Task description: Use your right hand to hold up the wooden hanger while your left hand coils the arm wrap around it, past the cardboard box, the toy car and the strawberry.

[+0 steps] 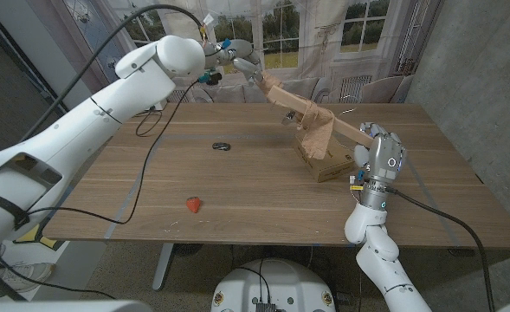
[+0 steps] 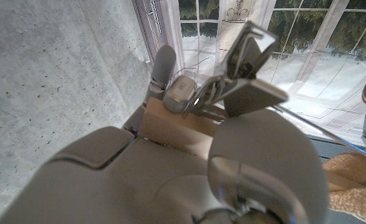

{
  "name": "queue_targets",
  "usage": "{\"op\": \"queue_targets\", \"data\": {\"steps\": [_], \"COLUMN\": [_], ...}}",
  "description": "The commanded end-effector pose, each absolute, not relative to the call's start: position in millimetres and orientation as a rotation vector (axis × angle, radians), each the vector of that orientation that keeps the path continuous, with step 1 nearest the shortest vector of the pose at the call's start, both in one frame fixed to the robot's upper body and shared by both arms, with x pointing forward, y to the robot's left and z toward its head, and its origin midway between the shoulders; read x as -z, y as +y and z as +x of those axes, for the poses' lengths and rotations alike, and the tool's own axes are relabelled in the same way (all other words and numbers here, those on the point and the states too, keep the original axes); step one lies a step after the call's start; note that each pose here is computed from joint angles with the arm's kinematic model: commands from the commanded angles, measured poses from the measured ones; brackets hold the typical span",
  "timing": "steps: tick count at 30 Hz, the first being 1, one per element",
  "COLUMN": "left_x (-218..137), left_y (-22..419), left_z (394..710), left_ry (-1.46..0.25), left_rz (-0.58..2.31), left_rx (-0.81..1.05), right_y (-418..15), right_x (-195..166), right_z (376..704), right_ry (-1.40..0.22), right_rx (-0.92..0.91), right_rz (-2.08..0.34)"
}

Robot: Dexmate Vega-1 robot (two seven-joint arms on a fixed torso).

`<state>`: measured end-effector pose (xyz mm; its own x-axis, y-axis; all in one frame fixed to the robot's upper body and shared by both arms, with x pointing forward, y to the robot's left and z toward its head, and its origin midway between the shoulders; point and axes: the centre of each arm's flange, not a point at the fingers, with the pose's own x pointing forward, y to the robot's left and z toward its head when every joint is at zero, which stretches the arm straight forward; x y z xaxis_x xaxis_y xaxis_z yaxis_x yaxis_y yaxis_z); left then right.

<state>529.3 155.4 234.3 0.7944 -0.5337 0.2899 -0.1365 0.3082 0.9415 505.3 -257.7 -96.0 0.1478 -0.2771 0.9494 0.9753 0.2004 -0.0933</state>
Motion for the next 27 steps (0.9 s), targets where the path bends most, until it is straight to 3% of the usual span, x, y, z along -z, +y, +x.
{"op": "queue_targets", "data": {"steps": [1,27], "left_x": [-200,-152], "left_y": [151,94], "left_z": [551,523], "left_ry": [-0.638,-0.811], "left_rz": [1.227,1.277], "left_rx": [0.402,0.664], "right_y": [-257,-252], "right_x": [85,71], "right_z": [503,511], "right_ry": [-1.007,-0.879], "right_rx": [1.102,1.209], "right_rz": [-0.801,-0.692]}}
